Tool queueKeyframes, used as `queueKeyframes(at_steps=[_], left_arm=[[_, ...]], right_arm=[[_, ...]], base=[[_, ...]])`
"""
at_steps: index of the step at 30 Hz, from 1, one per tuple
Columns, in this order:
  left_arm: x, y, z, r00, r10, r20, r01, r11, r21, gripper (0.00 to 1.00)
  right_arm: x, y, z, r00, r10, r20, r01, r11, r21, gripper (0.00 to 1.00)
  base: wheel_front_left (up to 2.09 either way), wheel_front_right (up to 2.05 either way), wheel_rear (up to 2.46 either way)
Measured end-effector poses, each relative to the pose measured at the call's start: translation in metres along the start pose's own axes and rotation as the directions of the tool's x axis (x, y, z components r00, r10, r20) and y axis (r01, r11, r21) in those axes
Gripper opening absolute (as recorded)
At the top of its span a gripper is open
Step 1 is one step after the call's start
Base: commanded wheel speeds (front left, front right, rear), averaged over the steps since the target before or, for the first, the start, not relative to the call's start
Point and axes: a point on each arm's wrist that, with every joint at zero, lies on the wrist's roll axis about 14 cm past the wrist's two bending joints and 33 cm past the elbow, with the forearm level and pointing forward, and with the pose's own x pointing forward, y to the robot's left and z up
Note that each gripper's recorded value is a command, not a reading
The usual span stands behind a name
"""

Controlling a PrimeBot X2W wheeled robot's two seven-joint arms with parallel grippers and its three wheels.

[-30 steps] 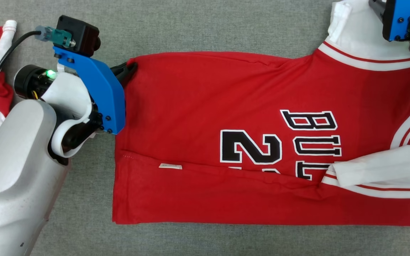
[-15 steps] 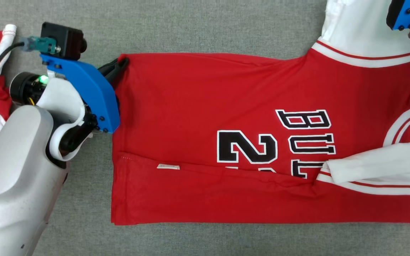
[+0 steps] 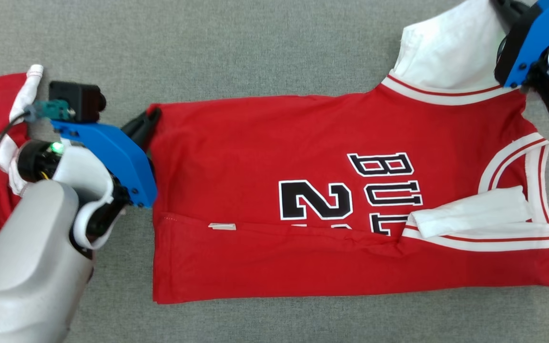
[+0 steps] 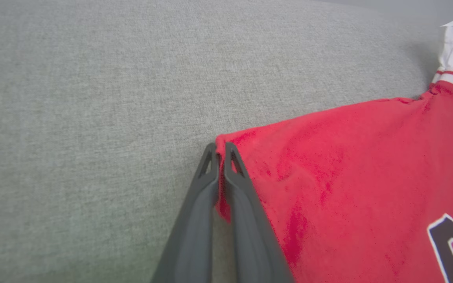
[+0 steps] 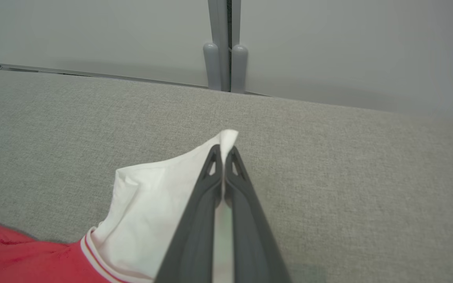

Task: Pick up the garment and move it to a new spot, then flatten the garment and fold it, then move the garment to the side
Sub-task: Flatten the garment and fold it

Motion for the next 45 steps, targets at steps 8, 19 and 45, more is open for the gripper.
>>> queueKeyframes(at_steps=[8, 19, 45], left_arm=[[-0.019, -0.026, -0.003, 0.994, -0.050, 0.099, 0.048, 0.999, 0.017, 0.00], [-0.045, -0.036, -0.024, 0.982, -0.033, 0.185, 0.040, 0.999, -0.032, 0.00], [-0.060, -0.033, -0.052, 0.978, 0.032, 0.206, -0.037, 0.999, 0.019, 0.00]], right_arm=[[-0.036, 0.013, -0.014, 0.997, 0.077, 0.022, -0.078, 0.997, 0.024, 0.00], [-0.102, -0.002, -0.054, 0.997, 0.079, 0.027, -0.081, 0.994, 0.075, 0.00], [-0.186, 0.002, -0.129, 0.997, 0.004, -0.075, 0.014, 0.972, 0.235, 0.19]], base=[[0.00, 0.00, 0.00], [0.00, 0.00, 0.00], [0.00, 0.00, 0.00]])
